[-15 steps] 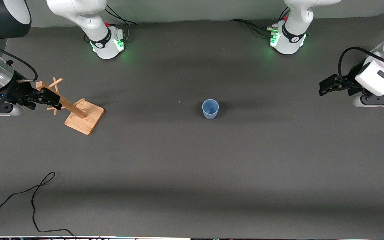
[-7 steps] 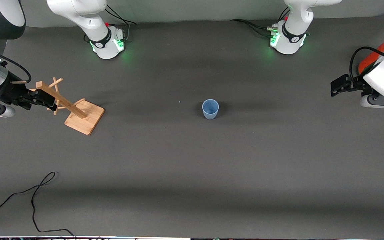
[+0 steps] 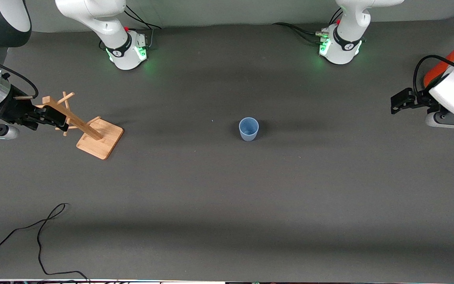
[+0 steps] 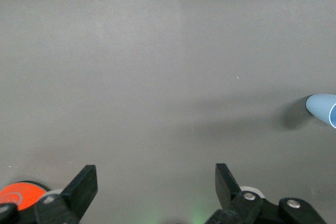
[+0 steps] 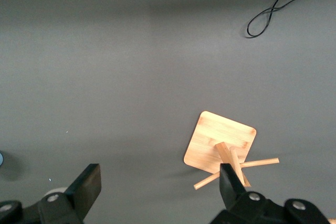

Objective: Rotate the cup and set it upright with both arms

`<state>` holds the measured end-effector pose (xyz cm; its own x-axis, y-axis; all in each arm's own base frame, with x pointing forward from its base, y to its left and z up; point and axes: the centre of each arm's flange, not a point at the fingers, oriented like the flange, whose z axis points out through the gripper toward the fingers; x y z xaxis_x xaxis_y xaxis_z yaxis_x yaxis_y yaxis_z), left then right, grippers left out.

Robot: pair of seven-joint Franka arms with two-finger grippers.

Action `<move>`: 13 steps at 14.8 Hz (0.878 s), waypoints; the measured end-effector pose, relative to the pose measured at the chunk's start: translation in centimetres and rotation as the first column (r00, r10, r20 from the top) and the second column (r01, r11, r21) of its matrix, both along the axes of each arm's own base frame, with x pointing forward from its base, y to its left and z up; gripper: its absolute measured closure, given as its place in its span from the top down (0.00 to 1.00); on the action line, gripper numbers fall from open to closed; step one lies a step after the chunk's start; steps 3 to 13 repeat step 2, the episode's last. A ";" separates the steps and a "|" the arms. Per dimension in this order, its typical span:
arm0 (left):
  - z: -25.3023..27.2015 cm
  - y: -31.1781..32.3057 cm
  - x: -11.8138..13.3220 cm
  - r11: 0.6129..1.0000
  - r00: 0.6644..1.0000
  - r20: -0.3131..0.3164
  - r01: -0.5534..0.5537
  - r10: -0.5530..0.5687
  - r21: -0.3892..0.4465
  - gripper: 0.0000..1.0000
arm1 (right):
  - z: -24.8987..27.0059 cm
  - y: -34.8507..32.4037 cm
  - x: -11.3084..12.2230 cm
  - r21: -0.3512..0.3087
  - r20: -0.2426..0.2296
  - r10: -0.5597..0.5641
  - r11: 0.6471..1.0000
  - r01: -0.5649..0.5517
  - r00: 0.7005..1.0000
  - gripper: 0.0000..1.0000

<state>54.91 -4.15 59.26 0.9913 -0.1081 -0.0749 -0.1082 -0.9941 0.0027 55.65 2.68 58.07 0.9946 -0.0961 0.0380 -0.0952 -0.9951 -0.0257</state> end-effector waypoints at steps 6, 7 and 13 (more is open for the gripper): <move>0.0 0.0 0.0 1.000 1.000 0.001 0.001 -0.001 0.000 1.00 | 0.0 0.0 0.0 0.000 0.000 0.000 1.000 0.000 1.000 1.00; 0.0 0.0 0.0 1.000 1.000 0.001 0.001 -0.001 0.000 1.00 | 0.0 0.0 0.0 0.000 0.000 0.000 1.000 0.000 1.000 1.00; 0.0 0.0 0.0 1.000 1.000 0.001 0.001 -0.001 0.000 1.00 | 0.0 0.0 0.0 0.000 0.000 0.000 1.000 0.000 1.000 1.00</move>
